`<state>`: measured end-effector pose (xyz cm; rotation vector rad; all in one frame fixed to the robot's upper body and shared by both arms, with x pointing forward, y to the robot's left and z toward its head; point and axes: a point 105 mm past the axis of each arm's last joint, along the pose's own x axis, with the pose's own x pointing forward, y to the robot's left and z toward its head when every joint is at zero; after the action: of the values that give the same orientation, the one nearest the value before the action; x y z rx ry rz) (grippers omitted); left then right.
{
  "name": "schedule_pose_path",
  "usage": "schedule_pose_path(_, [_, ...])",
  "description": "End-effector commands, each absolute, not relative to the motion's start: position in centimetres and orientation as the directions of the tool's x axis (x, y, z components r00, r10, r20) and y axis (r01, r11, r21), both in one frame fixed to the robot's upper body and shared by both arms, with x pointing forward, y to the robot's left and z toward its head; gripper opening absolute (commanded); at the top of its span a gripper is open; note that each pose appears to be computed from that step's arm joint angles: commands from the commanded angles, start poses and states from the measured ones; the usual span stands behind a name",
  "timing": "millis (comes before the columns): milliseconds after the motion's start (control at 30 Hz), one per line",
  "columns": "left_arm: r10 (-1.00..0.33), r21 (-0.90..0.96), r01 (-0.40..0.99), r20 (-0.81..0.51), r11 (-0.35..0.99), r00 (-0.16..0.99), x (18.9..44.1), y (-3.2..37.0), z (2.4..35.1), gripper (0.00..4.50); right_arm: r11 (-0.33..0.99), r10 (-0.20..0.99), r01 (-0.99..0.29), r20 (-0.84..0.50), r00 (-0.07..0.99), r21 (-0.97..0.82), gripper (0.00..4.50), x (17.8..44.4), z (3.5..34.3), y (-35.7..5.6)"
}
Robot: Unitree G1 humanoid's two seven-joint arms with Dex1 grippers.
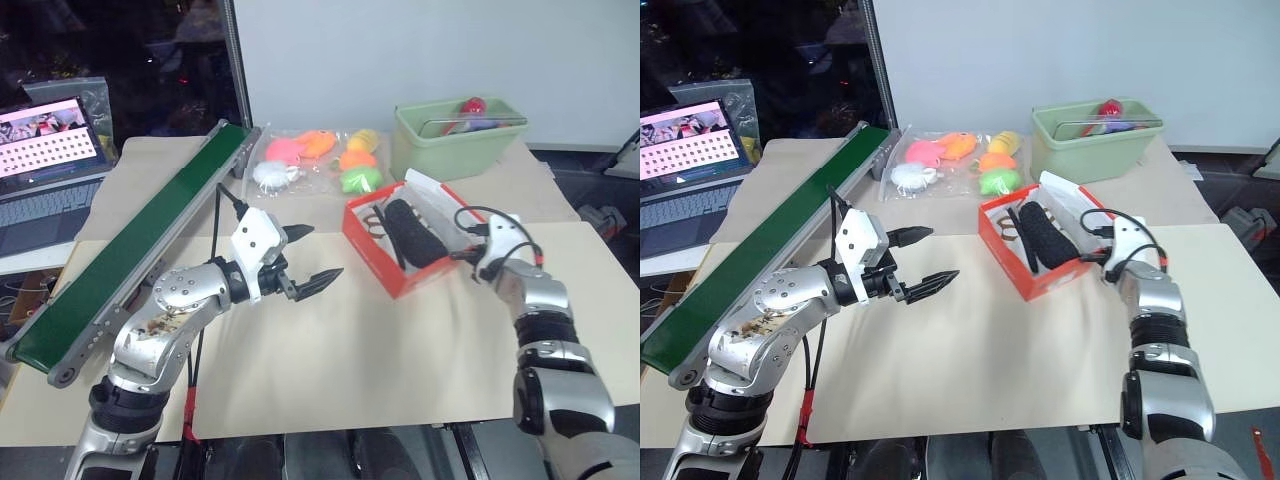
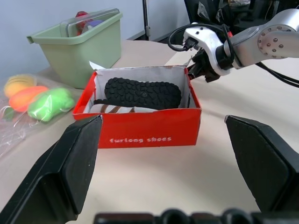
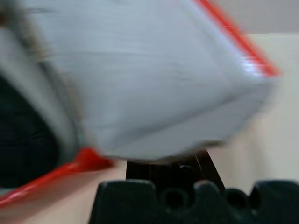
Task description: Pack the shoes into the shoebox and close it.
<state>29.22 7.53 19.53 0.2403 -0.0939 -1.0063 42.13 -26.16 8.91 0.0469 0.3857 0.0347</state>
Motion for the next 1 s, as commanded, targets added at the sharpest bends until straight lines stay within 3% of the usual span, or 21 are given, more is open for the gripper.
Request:
schedule_pose_path(33, [-0.843, 0.285, 0.807, 0.005, 0.517, 0.538, 29.1, 7.6, 20.9, 4.50, 0.986, 0.132, -0.102, -0.242, 0.961, 0.130, 0.02, 42.5, 12.1, -24.6])
schedule_pose_path(300, [-0.845, 0.295, 0.807, 0.005, 0.512, 0.535, 29.4, 7.6, 21.2, 4.50, 0.966, 0.107, -0.074, -0.124, 0.986, 0.247, 0.02, 41.7, 12.9, -23.8])
schedule_pose_path(467, [-0.854, 0.301, 0.815, -0.003, 0.496, 0.521, 29.5, 7.5, 21.3, 4.50, 0.963, -0.065, 0.077, -0.054, 0.996, 0.259, 0.02, 41.1, 12.3, -24.8])
schedule_pose_path(733, [-0.856, 0.299, 0.819, -0.010, 0.490, 0.516, 29.5, 7.6, 21.2, 4.50, 0.962, -0.259, 0.246, 0.107, 0.960, 0.122, 0.02, 40.5, 15.7, -28.4])
schedule_pose_path(867, [-0.856, 0.298, 0.819, -0.012, 0.491, 0.517, 29.5, 7.6, 21.2, 4.50, 0.959, -0.275, 0.257, 0.164, 0.947, 0.122, 0.02, 40.5, 17.1, -28.9])
schedule_pose_path(1000, [-0.857, 0.295, 0.821, -0.015, 0.488, 0.515, 29.4, 7.6, 21.1, 4.50, 0.976, -0.218, 0.212, 0.225, 0.950, 0.053, 0.02, 40.6, 18.6, -27.7])
